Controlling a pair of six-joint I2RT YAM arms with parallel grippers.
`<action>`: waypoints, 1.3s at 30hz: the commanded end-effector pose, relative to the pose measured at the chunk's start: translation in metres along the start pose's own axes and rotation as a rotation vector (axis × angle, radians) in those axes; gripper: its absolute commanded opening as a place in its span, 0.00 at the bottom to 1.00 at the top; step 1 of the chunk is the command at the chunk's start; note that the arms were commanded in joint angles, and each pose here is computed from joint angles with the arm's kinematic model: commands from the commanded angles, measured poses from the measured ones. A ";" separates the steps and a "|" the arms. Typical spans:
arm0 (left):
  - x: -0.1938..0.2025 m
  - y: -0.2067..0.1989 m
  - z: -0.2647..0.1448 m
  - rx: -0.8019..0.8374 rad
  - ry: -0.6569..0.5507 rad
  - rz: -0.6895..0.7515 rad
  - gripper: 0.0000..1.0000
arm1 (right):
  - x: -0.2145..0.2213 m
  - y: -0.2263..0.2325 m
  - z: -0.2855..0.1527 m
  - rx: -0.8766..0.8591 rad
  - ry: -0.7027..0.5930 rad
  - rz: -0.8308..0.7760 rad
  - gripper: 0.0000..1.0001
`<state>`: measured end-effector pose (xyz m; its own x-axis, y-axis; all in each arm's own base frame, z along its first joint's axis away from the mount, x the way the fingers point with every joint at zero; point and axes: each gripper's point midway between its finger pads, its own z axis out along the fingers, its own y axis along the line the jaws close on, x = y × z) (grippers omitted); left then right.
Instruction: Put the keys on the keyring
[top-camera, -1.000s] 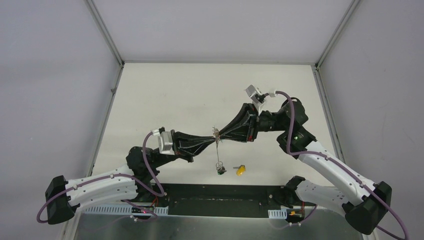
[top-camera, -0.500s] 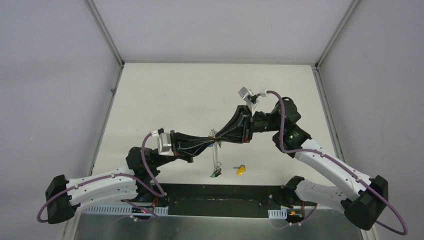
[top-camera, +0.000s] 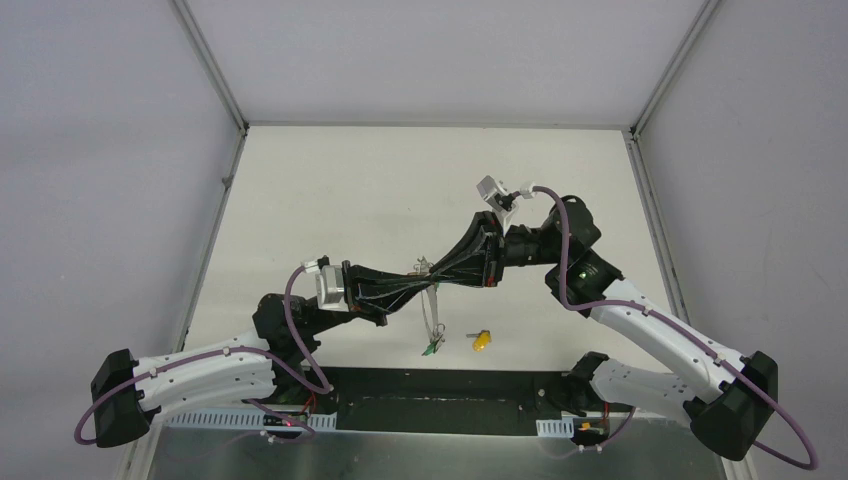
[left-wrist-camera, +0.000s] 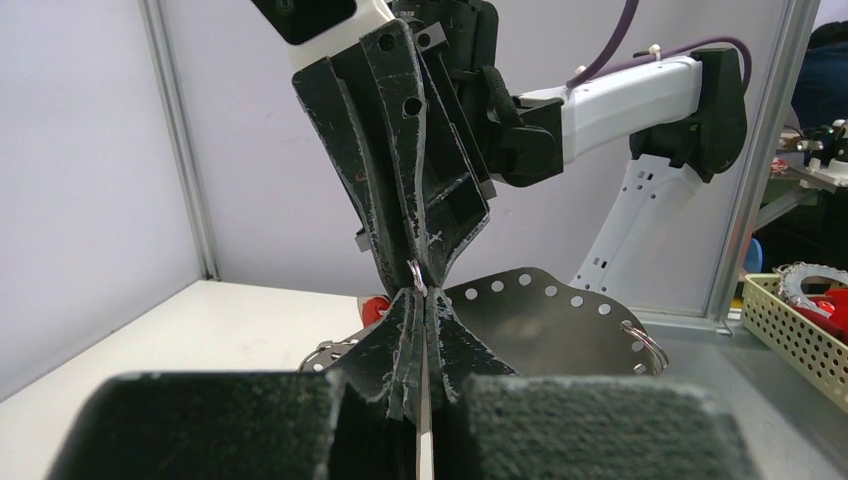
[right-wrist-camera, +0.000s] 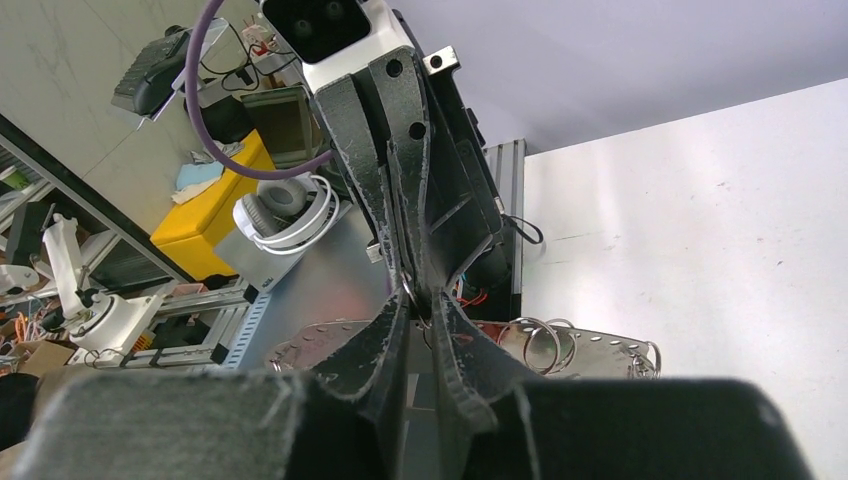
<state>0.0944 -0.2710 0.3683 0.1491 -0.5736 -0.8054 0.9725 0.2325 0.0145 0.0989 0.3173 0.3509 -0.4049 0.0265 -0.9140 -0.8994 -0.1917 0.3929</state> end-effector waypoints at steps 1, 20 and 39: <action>-0.034 -0.002 0.008 0.010 -0.112 0.015 0.00 | 0.000 0.007 0.006 -0.026 0.022 -0.010 0.14; -0.019 0.016 -0.002 -0.107 -0.001 -0.017 0.36 | 0.011 0.007 -0.005 0.039 0.100 -0.052 0.00; 0.043 0.015 -0.006 -0.084 0.525 -0.018 0.44 | 0.034 -0.011 -0.017 0.166 0.240 -0.005 0.00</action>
<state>0.1220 -0.2797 0.3448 0.0108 -0.2570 -0.9664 0.9317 0.3536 -0.0836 0.0961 0.3015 0.2882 -0.4389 -0.2542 -0.8618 -0.8915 0.0030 0.4531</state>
